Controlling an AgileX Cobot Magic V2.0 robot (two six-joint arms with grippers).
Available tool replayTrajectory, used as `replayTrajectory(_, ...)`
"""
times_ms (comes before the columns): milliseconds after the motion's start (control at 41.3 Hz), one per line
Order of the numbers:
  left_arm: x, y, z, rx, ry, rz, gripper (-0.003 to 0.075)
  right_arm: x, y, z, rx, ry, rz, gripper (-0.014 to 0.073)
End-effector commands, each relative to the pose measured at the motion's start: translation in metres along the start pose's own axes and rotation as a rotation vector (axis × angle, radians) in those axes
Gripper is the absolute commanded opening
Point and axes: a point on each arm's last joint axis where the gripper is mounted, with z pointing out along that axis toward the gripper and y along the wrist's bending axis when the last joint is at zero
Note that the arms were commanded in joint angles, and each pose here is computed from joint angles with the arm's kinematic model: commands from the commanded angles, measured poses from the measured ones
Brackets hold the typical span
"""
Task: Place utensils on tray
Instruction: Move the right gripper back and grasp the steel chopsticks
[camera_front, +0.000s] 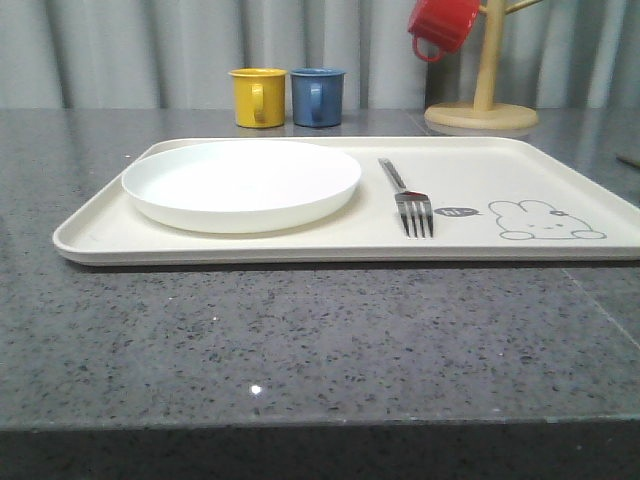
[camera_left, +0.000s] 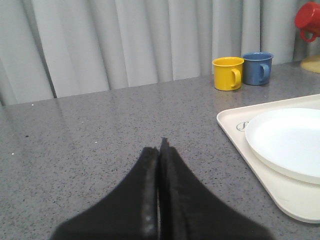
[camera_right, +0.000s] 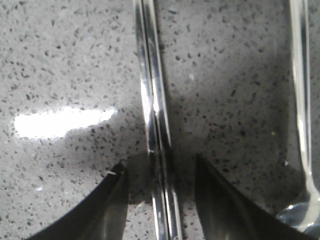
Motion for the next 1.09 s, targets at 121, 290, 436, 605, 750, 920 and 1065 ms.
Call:
replayTrajectory(121,-0.016,0.002,-0.002,-0.008,-0.104,-0.017,-0.0019,-0.003,-0.002,-0.021,0.013,-0.078,-0.014,0.0207)
replayTrajectory(290,-0.016,0.002,-0.002,-0.008,-0.104,-0.017,-0.0019,-0.002,-0.002,-0.022,0.013,-0.072,-0.015,0.0112)
replayTrajectory(436,-0.016,0.002,-0.002,-0.008,-0.104,-0.017,-0.0019,-0.001,-0.002,-0.028,0.017,-0.087,-0.017,0.0083)
replayTrajectory(605,-0.016,0.002,-0.002,-0.008,-0.104,-0.017,-0.0019,0.003,-0.001,-0.043,0.025,-0.111,-0.023,0.0083)
replayTrajectory(750,-0.016,0.002,-0.002,-0.008,-0.104,-0.017,-0.0019,0.013,0.010,-0.066,0.013,-0.137,-0.026,0.0083)
replayTrajectory(920,-0.016,0.002,-0.002,-0.008,-0.104,-0.017,-0.0019,0.020,0.039,-0.079,-0.021,-0.164,0.002,0.0083)
replayTrajectory(1065,-0.016,0.002,-0.002,-0.008,-0.104,-0.017,-0.0019,0.023,0.073,-0.080,-0.060,-0.167,-0.013,0.0083)
